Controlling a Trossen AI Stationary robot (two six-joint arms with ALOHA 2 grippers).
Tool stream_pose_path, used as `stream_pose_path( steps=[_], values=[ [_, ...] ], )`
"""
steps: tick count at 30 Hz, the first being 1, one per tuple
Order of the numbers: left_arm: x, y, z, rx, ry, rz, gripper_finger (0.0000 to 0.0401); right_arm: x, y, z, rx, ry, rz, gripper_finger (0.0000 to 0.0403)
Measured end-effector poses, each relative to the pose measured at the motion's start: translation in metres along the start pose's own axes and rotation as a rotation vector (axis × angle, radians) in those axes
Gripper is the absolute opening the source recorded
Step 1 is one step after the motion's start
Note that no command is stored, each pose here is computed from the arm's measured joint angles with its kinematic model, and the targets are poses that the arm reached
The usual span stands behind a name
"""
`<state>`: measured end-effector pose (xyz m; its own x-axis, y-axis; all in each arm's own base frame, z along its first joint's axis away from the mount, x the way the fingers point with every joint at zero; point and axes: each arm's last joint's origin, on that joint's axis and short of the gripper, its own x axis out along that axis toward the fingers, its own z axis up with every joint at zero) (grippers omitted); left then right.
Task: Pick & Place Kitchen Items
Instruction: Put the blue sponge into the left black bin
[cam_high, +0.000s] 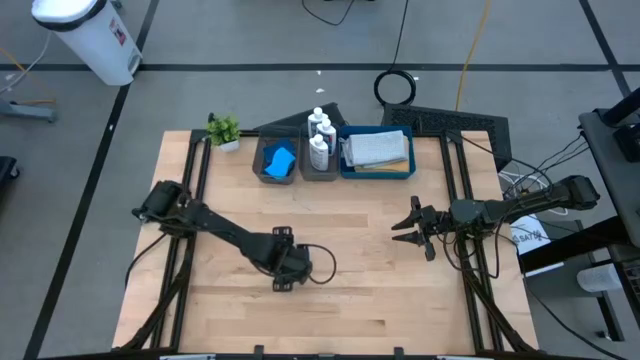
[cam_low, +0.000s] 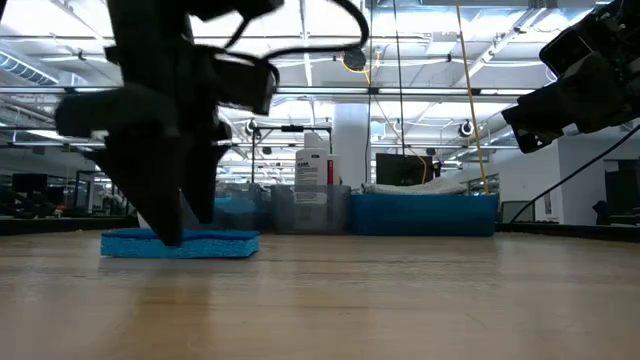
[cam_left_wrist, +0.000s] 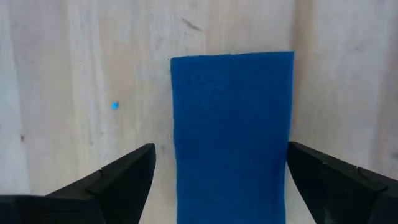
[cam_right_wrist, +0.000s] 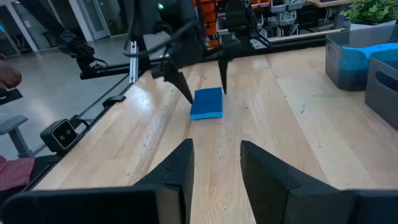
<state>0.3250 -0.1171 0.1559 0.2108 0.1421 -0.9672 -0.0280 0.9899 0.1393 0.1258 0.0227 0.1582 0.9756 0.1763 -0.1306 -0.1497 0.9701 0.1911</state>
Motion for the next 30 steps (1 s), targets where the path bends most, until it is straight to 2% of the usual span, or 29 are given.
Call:
stream_pose_path(
  steps=[6,13,30],
  values=[
    [0.014,0.007,0.003,-0.008,0.047,-0.035,0.0363,0.000,0.000,0.000,0.000,0.000,0.000,0.0100],
    [0.023,0.012,0.005,-0.019,0.019,-0.124,0.0363,0.000,0.000,0.000,0.000,0.001,0.000,0.0100],
    [0.025,0.011,0.004,-0.072,0.019,-0.121,0.0363,0.000,0.000,0.000,0.000,0.001,0.000,0.0100]
  ],
)
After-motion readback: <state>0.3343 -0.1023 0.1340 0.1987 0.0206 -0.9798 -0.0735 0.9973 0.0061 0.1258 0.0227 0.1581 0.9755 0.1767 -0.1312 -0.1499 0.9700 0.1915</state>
